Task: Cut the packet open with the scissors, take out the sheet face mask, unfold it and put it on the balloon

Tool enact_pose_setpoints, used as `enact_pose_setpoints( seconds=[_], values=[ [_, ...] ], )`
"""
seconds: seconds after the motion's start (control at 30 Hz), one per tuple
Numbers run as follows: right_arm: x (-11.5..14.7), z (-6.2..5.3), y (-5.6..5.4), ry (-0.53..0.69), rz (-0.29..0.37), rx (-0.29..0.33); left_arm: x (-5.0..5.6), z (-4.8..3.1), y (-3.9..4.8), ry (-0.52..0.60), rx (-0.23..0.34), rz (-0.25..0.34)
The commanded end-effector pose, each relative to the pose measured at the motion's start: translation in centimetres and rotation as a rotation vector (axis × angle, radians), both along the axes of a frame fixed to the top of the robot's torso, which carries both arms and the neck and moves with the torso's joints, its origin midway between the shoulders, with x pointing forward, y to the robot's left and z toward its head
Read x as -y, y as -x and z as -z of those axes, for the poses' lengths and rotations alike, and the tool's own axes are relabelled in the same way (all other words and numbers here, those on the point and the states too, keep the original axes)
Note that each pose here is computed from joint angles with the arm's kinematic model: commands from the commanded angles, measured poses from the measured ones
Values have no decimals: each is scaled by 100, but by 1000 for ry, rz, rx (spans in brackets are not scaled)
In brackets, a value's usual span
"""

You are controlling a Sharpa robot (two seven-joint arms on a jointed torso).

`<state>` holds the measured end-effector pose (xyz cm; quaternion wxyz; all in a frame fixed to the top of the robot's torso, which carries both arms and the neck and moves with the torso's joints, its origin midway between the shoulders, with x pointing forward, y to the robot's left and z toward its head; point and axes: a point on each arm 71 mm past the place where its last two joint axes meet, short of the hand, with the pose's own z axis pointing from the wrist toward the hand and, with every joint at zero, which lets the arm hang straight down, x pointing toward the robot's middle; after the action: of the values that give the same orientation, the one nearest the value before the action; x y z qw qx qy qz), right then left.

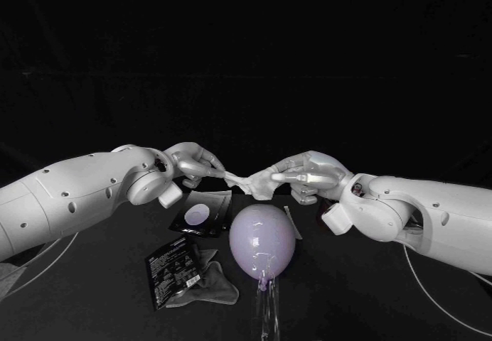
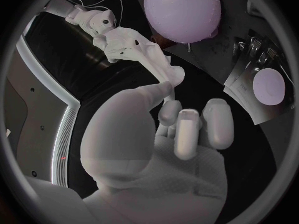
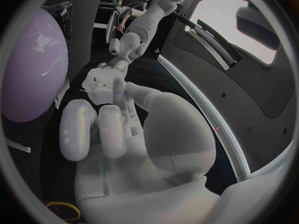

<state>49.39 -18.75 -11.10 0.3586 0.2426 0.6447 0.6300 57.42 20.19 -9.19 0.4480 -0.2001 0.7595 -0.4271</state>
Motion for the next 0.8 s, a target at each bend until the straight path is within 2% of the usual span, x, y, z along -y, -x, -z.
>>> enact_pose_setpoints(
  seconds=[0.03,0.23,0.37,0.8],
  values=[
    [-5,-21,-2,-16,-4,10,18,10,9,36,-30,-15],
    [14,-41,-25,-20,5,12,23,30,23,37,-45,-10],
    [48,-94,-60,-25,19,23,8,57,32,33,-59,-13],
    [125,-329,-149,-41,47,67,-36,285,56,-4,-127,-74]
  ],
)
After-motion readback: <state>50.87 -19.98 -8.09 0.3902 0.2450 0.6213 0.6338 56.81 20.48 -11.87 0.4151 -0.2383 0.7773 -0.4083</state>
